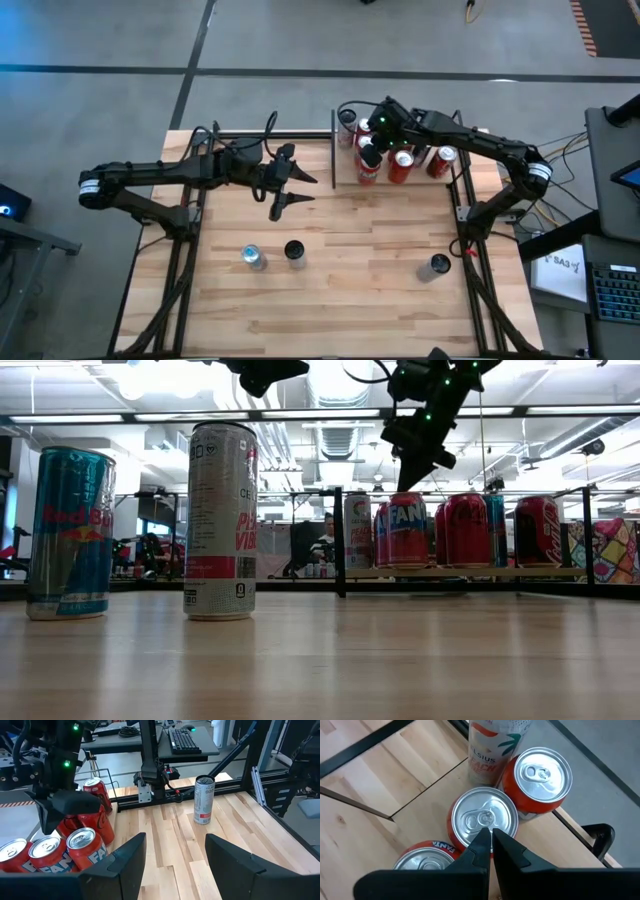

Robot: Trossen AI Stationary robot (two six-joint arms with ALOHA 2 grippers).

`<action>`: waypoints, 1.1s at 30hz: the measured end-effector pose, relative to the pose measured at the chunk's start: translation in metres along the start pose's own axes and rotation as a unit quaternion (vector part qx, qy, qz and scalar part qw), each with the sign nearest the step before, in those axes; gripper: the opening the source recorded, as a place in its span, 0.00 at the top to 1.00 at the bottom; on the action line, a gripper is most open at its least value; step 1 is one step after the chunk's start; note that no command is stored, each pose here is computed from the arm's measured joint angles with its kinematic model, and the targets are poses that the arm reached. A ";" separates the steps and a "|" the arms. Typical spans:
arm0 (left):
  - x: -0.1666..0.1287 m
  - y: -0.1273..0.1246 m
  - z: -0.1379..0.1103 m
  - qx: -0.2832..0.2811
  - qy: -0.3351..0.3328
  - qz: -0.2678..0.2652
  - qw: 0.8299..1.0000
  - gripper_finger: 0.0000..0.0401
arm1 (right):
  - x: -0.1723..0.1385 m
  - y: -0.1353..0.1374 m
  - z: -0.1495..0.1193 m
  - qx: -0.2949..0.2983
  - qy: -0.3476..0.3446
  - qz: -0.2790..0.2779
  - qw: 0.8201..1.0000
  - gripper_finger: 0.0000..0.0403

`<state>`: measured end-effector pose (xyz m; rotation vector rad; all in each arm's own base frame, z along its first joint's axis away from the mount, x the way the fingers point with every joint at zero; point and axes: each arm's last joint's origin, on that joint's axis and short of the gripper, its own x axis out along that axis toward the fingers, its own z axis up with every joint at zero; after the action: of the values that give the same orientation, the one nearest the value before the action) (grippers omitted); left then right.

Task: Place canned beverage on shelf
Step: Adjust the orange soda cans on the shelf

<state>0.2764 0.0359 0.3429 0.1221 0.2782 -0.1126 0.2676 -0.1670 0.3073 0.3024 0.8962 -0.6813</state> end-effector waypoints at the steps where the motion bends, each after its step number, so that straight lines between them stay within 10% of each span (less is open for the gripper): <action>1: 0.000 0.000 0.000 0.000 0.000 0.000 1.000 0.53 | 0.000 0.000 0.000 -0.001 0.001 0.000 1.000 0.98; 33: 0.000 0.000 0.000 -0.001 0.000 0.000 1.000 0.53 | 0.010 -0.001 -0.009 -0.010 0.009 -0.028 1.000 0.98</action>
<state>0.2764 0.0359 0.3428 0.1205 0.2786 -0.1130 0.2658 -0.1678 0.2939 0.2656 0.9310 -0.7223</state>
